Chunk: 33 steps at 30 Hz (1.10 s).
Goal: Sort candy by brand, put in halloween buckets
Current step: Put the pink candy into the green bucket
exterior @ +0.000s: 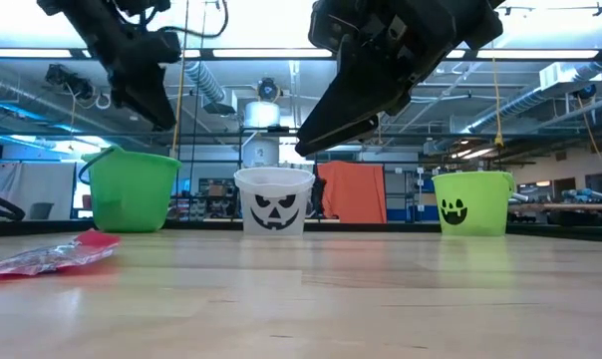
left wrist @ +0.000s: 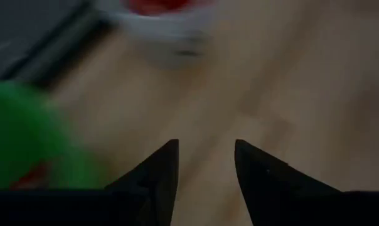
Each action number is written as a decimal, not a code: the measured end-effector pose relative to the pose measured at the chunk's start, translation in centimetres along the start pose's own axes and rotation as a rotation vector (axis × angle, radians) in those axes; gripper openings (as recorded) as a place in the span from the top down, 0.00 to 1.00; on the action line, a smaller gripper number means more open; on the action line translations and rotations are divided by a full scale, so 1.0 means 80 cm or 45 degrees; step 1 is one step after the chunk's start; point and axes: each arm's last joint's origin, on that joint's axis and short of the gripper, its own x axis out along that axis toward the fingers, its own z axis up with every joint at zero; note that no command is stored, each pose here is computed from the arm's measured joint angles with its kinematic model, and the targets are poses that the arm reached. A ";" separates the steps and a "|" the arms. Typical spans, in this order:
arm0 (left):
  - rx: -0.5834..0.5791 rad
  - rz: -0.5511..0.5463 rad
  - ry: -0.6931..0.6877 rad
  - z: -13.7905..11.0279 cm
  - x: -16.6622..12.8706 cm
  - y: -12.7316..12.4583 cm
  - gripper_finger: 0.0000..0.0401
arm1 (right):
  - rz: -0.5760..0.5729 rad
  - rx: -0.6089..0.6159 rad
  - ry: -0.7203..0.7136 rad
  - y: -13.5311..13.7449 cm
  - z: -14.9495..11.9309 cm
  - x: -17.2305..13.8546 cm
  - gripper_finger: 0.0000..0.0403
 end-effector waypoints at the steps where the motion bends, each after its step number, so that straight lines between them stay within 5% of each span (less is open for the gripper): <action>1: 0.045 -0.079 0.000 -0.004 0.002 -0.011 0.60 | 0.000 0.000 0.000 0.000 0.000 0.000 0.59; 10: 0.206 -0.599 0.003 -0.061 0.013 -0.098 0.60 | -0.007 0.007 0.020 0.000 -0.002 0.000 0.59; 16: 0.250 -0.763 -0.028 -0.096 0.021 -0.128 0.60 | -0.002 0.010 -0.004 0.000 0.000 0.000 0.59; 22: 0.492 -0.941 -0.149 -0.139 0.041 -0.159 0.60 | 0.002 0.015 -0.013 0.001 0.001 0.000 0.59; 33: 0.544 -0.842 -0.034 -0.179 0.082 -0.178 0.60 | -0.007 0.029 -0.014 0.001 0.001 0.000 0.59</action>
